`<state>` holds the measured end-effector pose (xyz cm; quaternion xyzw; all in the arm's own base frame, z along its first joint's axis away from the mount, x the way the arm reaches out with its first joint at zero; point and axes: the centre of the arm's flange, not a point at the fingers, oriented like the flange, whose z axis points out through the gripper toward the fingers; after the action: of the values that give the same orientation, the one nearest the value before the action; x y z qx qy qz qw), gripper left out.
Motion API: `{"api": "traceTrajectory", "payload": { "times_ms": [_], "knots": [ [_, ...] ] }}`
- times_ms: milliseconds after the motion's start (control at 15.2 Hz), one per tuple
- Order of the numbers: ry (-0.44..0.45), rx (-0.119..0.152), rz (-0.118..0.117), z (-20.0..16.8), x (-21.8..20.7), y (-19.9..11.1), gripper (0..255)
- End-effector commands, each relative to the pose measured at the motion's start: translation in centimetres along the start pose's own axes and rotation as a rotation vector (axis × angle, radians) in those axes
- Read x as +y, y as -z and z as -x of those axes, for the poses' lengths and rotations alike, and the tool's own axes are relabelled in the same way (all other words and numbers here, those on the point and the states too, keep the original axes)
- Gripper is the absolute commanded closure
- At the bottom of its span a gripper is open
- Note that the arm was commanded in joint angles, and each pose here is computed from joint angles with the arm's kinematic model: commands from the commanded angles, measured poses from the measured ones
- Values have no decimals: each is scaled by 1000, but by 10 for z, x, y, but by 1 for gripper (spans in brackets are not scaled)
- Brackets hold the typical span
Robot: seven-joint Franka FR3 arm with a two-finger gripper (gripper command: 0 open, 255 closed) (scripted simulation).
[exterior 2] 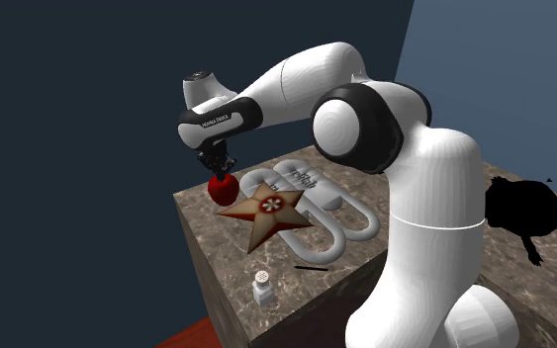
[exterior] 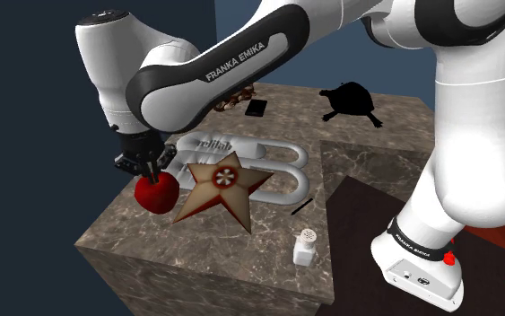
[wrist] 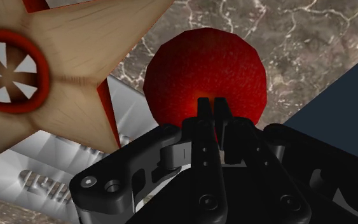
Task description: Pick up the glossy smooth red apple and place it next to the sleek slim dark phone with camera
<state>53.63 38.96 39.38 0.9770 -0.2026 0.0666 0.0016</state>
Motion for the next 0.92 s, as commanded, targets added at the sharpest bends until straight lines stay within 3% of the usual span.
{"api": "traceTrajectory", "payload": {
  "times_ms": [0,264,858],
  "knots": [
    [0,0,0,0,0,0,255],
    [0,0,0,0,0,0,255],
    [0,0,0,-6,-1,47,255]
  ]
}}
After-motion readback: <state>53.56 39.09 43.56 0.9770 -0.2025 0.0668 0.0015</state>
